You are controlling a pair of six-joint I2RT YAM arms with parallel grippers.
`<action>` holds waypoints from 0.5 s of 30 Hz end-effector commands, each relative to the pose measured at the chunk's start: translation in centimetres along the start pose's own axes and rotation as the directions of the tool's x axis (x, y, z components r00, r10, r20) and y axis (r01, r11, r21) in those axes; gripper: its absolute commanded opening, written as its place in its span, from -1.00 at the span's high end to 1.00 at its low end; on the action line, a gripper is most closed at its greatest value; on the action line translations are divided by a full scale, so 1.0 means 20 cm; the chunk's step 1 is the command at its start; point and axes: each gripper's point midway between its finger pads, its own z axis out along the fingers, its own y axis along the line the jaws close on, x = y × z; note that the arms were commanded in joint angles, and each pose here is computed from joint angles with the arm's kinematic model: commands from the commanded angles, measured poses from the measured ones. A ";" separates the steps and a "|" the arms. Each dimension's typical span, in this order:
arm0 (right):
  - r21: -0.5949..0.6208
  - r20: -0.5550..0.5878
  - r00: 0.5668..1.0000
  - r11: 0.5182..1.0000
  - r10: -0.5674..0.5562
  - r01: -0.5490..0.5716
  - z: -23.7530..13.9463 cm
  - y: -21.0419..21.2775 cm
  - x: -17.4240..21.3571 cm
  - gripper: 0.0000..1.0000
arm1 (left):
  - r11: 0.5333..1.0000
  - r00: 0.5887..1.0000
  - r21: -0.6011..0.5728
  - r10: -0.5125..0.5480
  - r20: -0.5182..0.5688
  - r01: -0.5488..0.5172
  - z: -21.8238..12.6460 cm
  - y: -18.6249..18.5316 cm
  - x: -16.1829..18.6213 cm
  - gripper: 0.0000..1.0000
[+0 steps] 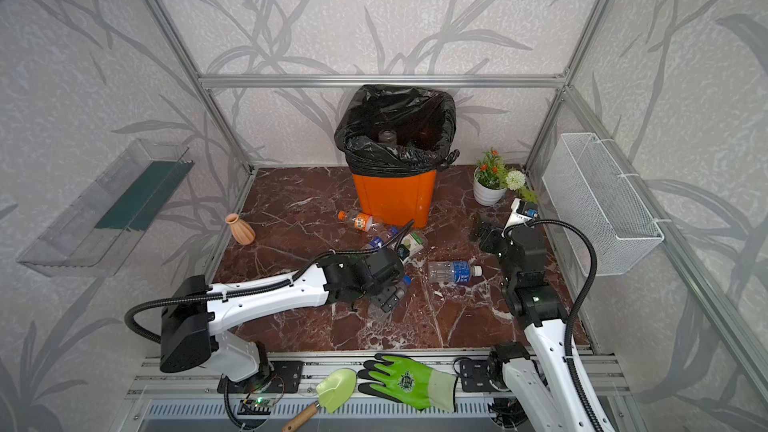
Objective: Throw the plastic bottles in the bin
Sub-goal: 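Lower the left gripper onto a clear bottle while the right arm withdraws, then close the left gripper on the blue-capped clear bottle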
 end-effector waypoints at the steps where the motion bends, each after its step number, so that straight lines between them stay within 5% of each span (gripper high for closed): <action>1: 0.008 0.049 0.998 0.999 0.050 -0.051 -0.01 -0.02 -0.04 -0.98 | 0.999 0.994 0.048 0.021 -0.104 -0.016 0.02 -0.06 0.08 -0.84; 15: 0.006 0.026 0.997 0.997 0.077 -0.078 0.02 -0.05 0.00 -0.98 | 0.994 0.954 0.107 0.034 -0.298 -0.002 0.24 -0.19 0.18 -0.66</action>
